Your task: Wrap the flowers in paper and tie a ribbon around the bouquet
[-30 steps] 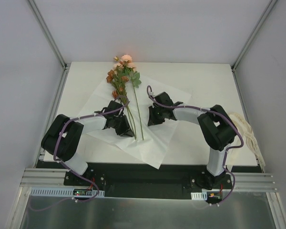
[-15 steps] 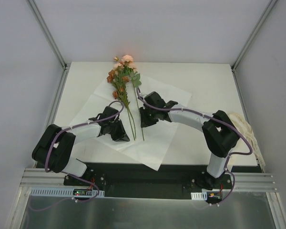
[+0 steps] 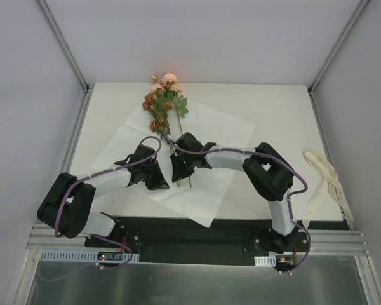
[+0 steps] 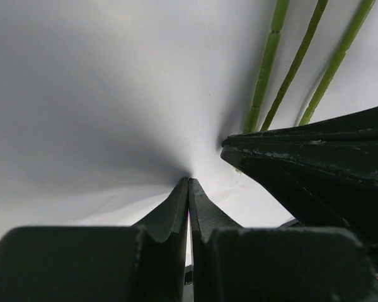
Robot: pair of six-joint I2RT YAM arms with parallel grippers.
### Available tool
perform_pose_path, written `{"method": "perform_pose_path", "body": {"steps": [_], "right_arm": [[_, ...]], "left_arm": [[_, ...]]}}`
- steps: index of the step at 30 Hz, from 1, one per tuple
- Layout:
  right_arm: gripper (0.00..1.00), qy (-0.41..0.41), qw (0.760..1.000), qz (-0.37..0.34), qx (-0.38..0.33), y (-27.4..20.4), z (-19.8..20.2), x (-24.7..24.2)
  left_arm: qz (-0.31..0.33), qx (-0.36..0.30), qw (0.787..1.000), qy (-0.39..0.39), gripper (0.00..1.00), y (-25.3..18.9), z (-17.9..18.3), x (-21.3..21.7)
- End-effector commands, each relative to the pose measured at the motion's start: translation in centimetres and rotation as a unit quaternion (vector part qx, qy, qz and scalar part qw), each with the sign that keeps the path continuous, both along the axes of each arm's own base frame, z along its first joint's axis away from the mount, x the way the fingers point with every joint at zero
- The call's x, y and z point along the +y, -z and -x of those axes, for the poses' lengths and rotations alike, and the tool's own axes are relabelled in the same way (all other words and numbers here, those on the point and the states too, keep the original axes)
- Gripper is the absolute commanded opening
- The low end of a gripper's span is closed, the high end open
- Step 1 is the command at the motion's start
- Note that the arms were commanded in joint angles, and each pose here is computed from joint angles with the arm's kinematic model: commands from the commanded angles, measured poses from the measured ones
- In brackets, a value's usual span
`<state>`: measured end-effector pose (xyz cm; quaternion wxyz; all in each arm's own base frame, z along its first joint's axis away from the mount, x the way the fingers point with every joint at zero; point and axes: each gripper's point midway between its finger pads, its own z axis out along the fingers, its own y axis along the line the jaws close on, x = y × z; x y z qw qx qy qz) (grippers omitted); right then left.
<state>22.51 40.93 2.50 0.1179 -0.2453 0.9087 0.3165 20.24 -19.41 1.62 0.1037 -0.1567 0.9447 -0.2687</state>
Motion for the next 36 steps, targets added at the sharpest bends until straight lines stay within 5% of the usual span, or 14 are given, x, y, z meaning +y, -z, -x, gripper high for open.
{"method": "perform_pose_path", "body": {"steps": [1, 22, 29, 34, 36], "right_arm": [[0.01, 0.004, 1.000, -0.003, -0.017, -0.9, -0.9, 0.5], [0.01, 0.029, 0.993, 0.093, -0.069, -0.9, -2.0, -3.9], [0.01, 0.005, 0.999, 0.008, -0.047, -6.3, 0.8, -3.2], [0.39, 0.050, 0.998, 0.022, -0.022, -7.1, 5.6, -10.0], [0.50, 0.086, 0.995, 0.030, 0.028, -5.5, 8.7, -12.8]], "left_arm": [[-0.016, -0.008, 1.000, -0.014, 0.00, 0.4, 0.0, 0.7], [-0.019, -0.007, 1.000, -0.014, 0.00, 0.7, 0.2, 1.3], [0.018, -0.029, 0.999, 0.017, 0.04, -1.4, 0.0, 0.1], [0.098, -0.046, 0.990, 0.085, 0.31, -5.0, 1.1, -2.4], [0.131, -0.047, 0.983, 0.121, 0.34, -6.4, 1.7, -3.5]]}}
